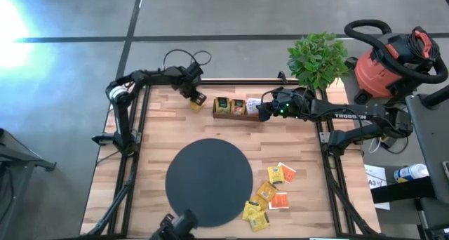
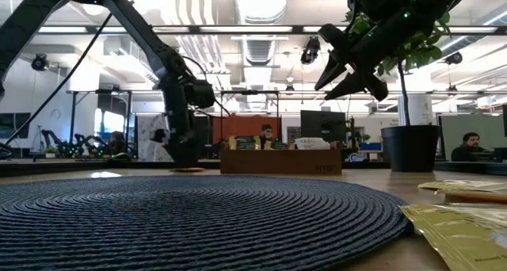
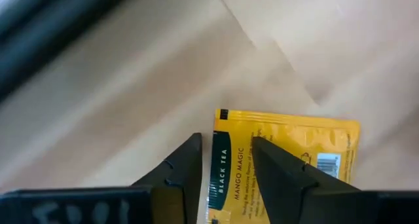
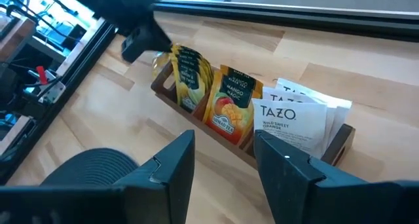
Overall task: Pick & Place Tea
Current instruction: Put the top orange tea bag into the middle section of the wooden organizer
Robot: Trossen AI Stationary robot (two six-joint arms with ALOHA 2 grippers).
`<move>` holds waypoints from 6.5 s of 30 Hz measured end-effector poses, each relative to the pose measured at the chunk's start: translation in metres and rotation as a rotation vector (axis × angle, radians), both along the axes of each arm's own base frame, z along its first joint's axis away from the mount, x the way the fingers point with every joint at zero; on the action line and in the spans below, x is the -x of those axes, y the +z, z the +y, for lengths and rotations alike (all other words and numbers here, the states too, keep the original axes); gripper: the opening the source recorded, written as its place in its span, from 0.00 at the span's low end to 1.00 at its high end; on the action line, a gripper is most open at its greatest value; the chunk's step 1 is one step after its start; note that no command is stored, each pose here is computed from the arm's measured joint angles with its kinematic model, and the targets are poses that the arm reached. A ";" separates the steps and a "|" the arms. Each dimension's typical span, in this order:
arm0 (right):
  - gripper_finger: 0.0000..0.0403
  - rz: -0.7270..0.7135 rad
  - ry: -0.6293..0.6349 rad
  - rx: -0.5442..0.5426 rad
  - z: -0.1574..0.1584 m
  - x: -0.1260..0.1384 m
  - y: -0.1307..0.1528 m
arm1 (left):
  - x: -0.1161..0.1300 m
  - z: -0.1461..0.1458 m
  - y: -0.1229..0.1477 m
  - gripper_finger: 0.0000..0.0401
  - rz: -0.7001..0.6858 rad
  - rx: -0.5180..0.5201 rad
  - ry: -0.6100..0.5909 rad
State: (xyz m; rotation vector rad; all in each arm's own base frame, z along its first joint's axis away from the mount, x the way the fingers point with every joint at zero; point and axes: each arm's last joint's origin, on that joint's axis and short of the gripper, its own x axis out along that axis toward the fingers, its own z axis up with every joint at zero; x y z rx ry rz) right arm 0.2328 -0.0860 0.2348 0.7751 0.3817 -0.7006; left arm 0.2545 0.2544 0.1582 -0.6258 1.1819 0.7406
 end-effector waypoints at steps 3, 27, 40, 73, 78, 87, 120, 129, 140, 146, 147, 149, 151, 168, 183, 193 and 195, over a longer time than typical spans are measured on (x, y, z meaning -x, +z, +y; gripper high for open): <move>0.38 -0.014 0.029 -0.011 0.001 -0.001 0.001 | -0.007 -0.013 0.001 0.32 0.022 0.025 -0.033; 0.38 -0.061 0.119 -0.047 -0.003 -0.020 -0.012 | -0.047 -0.078 -0.004 0.18 0.058 0.030 -0.165; 0.37 -0.234 0.212 -0.086 -0.010 -0.053 -0.029 | -0.040 -0.082 0.007 0.00 0.072 0.028 -0.180; 0.37 -0.551 0.442 -0.215 -0.058 -0.077 0.055 | 0.032 -0.177 0.250 0.00 -0.981 -1.073 -0.322; 0.37 -0.686 0.485 -0.207 -0.065 -0.100 0.076 | 0.034 -0.183 0.269 0.00 -1.246 -1.107 -0.426; 0.37 -1.138 0.627 -0.133 -0.078 -0.130 0.129 | 0.062 -0.198 0.295 0.00 -1.531 -1.104 -0.590; 0.38 -1.201 1.178 -0.278 -0.072 -0.202 0.179 | 0.044 -0.189 0.302 0.00 -1.858 -1.061 -0.652; 0.39 -1.200 1.170 -0.308 -0.072 -0.202 0.178 | 0.021 -0.181 0.289 0.00 -1.904 -0.968 -0.629; 0.38 -1.205 1.177 -0.308 -0.069 -0.202 0.179 | 0.021 -0.181 0.285 0.00 -1.864 -0.915 -0.637; 0.37 -1.206 1.180 -0.308 -0.069 -0.201 0.180 | 0.020 -0.181 0.283 0.00 -1.831 -0.881 -0.635; 0.36 -1.206 1.181 -0.308 -0.069 -0.201 0.180 | 0.020 -0.181 0.284 0.00 -1.829 -0.879 -0.635; 0.34 -1.196 1.192 -0.304 -0.069 -0.201 0.180 | 0.022 -0.182 0.285 0.00 -1.833 -0.882 -0.635; 0.32 -1.193 1.196 -0.302 -0.069 -0.201 0.180 | 0.024 -0.182 0.286 0.00 -1.833 -0.885 -0.634; 0.07 -1.195 1.204 -0.245 -0.069 -0.200 0.180 | 0.022 -0.178 0.281 0.00 -1.745 -0.891 -0.595; 0.02 -1.093 1.248 -0.207 -0.090 -0.192 0.175 | 0.051 -0.187 0.268 0.00 -1.425 -0.661 -0.520; 0.02 -0.941 1.187 -0.245 -0.123 -0.189 0.147 | 0.089 -0.194 0.240 0.01 -1.007 -0.549 -0.246; 0.02 -0.883 1.142 -0.280 -0.132 -0.193 0.130 | 0.092 -0.195 0.238 0.01 -0.984 -0.533 -0.233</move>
